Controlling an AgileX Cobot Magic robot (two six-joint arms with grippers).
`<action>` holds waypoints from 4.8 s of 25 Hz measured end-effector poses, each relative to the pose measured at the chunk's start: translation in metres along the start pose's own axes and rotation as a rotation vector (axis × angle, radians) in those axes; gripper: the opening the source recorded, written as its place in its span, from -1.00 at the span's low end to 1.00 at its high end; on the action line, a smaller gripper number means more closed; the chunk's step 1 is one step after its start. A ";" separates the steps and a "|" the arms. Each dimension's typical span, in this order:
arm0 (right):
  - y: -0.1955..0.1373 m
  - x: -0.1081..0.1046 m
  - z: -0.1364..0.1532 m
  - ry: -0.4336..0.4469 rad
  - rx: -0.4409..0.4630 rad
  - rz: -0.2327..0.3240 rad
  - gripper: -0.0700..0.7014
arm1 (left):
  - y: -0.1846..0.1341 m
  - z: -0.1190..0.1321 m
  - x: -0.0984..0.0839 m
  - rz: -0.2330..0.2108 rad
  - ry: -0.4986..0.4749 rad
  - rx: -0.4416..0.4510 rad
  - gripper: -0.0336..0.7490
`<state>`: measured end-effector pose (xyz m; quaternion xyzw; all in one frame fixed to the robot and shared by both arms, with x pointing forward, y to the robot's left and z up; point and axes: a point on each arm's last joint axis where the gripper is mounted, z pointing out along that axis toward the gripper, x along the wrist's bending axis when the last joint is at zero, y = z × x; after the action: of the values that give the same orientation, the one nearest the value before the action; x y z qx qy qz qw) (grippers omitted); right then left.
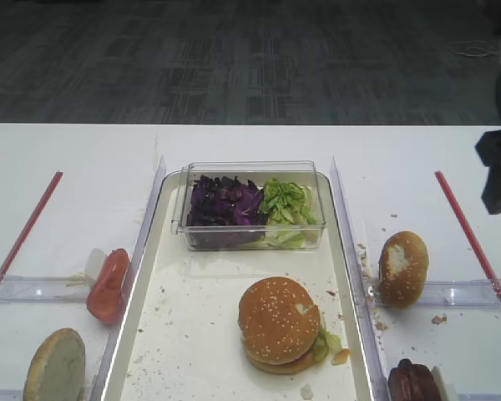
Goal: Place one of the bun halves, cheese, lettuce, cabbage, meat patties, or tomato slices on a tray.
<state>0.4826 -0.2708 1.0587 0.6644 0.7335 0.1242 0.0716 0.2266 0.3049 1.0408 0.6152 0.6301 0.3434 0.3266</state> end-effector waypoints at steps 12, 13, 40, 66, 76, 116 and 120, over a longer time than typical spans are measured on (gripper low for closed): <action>-0.005 -0.033 -0.003 -0.007 0.031 0.102 0.73 | 0.000 0.000 0.000 0.000 0.000 0.000 0.16; -0.005 -0.033 -0.003 -0.006 0.035 0.100 0.73 | 0.000 0.000 0.000 0.000 0.000 0.000 0.16; -0.152 -0.013 0.005 -0.016 -0.048 0.095 0.71 | 0.000 0.000 0.000 0.000 0.000 0.000 0.16; -0.238 0.005 -0.055 -0.088 -0.713 0.011 0.71 | 0.000 0.000 0.000 0.000 0.000 0.000 0.16; -0.247 0.007 -0.056 -0.094 -0.767 0.004 0.71 | 0.000 0.000 0.000 0.000 0.000 0.000 0.16; -0.247 0.007 -0.056 -0.094 -0.768 0.004 0.71 | 0.000 0.000 0.000 0.000 0.000 0.000 0.16; -0.247 0.007 -0.056 -0.094 -0.768 0.004 0.71 | 0.000 0.000 0.000 0.000 0.000 0.000 0.16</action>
<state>0.2306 -0.2901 1.0448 0.5958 0.6282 0.3593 0.3483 0.2266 0.3049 1.0408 0.6152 0.6301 0.3434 0.3266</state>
